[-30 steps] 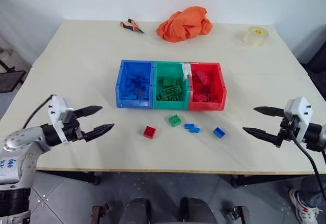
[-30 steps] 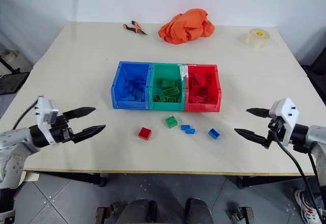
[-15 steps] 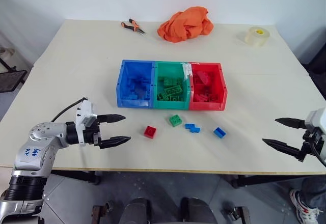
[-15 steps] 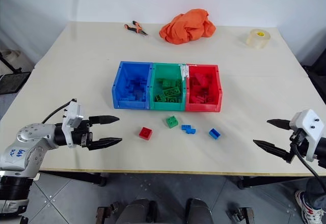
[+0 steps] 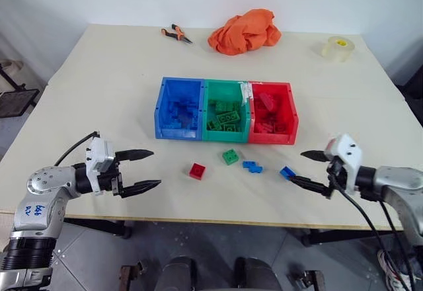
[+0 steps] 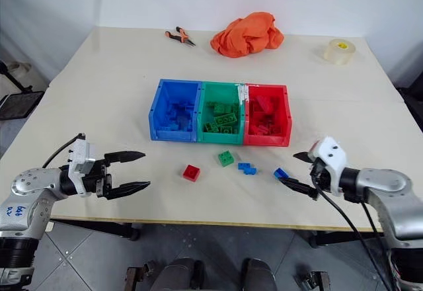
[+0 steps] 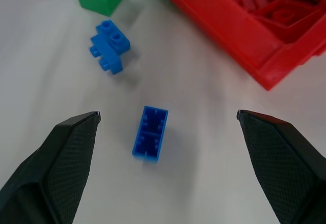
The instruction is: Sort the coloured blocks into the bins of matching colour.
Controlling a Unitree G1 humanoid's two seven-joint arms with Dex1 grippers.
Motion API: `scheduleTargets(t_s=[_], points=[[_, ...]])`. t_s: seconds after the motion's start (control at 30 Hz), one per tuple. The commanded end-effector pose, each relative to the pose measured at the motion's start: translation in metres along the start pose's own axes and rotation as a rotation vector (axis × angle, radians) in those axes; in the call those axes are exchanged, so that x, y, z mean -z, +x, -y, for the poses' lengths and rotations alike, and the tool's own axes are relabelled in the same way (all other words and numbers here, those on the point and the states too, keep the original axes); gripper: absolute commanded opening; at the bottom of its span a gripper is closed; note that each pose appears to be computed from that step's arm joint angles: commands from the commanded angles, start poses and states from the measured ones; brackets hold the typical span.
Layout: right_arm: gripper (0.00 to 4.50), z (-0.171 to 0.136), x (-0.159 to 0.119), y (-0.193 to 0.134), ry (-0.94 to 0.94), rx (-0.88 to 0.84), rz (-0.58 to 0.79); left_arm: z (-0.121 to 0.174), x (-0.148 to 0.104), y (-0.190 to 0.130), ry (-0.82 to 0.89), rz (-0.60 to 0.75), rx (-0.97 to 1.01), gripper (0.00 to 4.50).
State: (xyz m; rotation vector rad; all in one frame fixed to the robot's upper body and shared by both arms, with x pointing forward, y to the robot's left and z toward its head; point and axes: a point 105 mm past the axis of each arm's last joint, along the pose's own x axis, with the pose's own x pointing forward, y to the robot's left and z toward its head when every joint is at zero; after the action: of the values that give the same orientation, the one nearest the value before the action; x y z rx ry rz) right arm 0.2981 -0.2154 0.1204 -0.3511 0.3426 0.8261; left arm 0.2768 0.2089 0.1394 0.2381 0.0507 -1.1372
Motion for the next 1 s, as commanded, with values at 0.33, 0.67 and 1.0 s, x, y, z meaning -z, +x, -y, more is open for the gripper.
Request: scheduleTargets(t_s=[0.33,0.67,1.0], points=[[3.29,0.009,0.023,0.017,0.01,0.037,-0.059,0.01,-0.009,-0.01,0.05,0.047,-0.073,4.5],[0.49,0.008,-0.014,0.002,0.004,0.053,0.063,0.013,-0.009,-0.014,0.025,0.056,-0.096,4.5],[0.49,-0.011,-0.113,0.041,-0.077,-0.079,0.304,0.007,-0.012,-0.011,0.03,0.081,-0.121,4.5]])
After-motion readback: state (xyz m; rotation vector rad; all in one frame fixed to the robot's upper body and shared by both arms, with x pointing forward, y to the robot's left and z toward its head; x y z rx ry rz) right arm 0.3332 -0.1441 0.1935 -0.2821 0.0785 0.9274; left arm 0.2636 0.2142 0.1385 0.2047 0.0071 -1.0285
